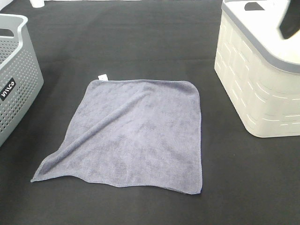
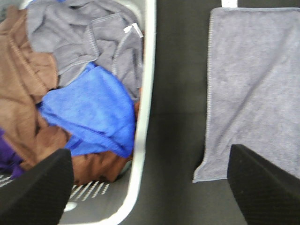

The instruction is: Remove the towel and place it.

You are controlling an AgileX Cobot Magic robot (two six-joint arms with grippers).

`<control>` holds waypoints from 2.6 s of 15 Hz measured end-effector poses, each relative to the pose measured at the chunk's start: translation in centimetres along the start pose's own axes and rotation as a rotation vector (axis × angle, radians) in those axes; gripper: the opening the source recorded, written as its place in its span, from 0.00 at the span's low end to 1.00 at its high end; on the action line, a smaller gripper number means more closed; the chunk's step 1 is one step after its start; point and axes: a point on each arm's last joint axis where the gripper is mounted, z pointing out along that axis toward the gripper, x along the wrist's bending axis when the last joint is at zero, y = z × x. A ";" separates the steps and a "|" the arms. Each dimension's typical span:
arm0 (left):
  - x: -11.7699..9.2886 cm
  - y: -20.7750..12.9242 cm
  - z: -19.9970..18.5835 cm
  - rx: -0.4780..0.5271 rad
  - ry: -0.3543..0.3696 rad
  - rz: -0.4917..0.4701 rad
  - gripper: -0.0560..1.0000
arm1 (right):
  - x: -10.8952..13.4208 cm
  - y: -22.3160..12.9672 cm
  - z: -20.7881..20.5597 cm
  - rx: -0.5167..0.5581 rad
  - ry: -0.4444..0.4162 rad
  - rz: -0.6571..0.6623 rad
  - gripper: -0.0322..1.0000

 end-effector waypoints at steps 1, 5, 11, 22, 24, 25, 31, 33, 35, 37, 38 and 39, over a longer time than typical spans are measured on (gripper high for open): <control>0.2 -0.2 -0.2 -0.003 0.010 -0.002 0.84 | -0.8 0.1 0.0 -0.001 -0.014 0.024 0.77; 0.7 -4.7 -0.1 0.055 0.040 -0.029 0.84 | -3.8 -1.0 -1.8 -0.046 -0.055 0.041 0.77; 0.9 -13.5 -1.8 0.040 0.050 -0.068 0.84 | -3.5 -11.5 -5.0 -0.165 -0.043 0.025 0.77; 1.7 -27.1 -8.9 -0.515 0.108 -0.062 0.84 | -3.4 -25.2 -4.5 -0.459 -0.050 -0.021 0.77; 1.7 -27.9 -9.2 -0.556 0.107 -0.064 0.84 | -3.3 -26.0 -4.1 -0.479 -0.043 -0.022 0.77; 1.7 -28.6 -9.5 -0.591 0.106 -0.064 0.84 | -3.2 -26.7 -3.7 -0.498 -0.029 -0.022 0.77; 0.3 -30.0 -5.5 -0.507 -0.036 -0.014 0.84 | -3.1 -28.2 0.8 -0.431 -0.018 -0.022 0.77; 0.1 -29.6 -4.7 -0.527 -0.055 0.010 0.84 | -3.1 -27.7 1.5 -0.466 -0.013 -0.022 0.77; 0.1 -29.3 -4.0 -0.556 -0.054 0.009 0.84 | -3.0 -27.6 1.6 -0.478 -0.003 -0.022 0.77; 0.1 -29.3 -4.0 -0.559 -0.055 0.003 0.84 | -3.0 -27.6 1.6 -0.479 -0.002 -0.022 0.76; 0.1 -29.2 -4.0 -0.561 -0.055 0.002 0.84 | -3.0 -27.6 1.6 -0.479 -0.002 -0.022 0.76; 0.1 -29.2 -4.1 -0.563 -0.055 0.002 0.84 | -3.0 -27.6 1.6 -0.479 -0.002 -0.022 0.76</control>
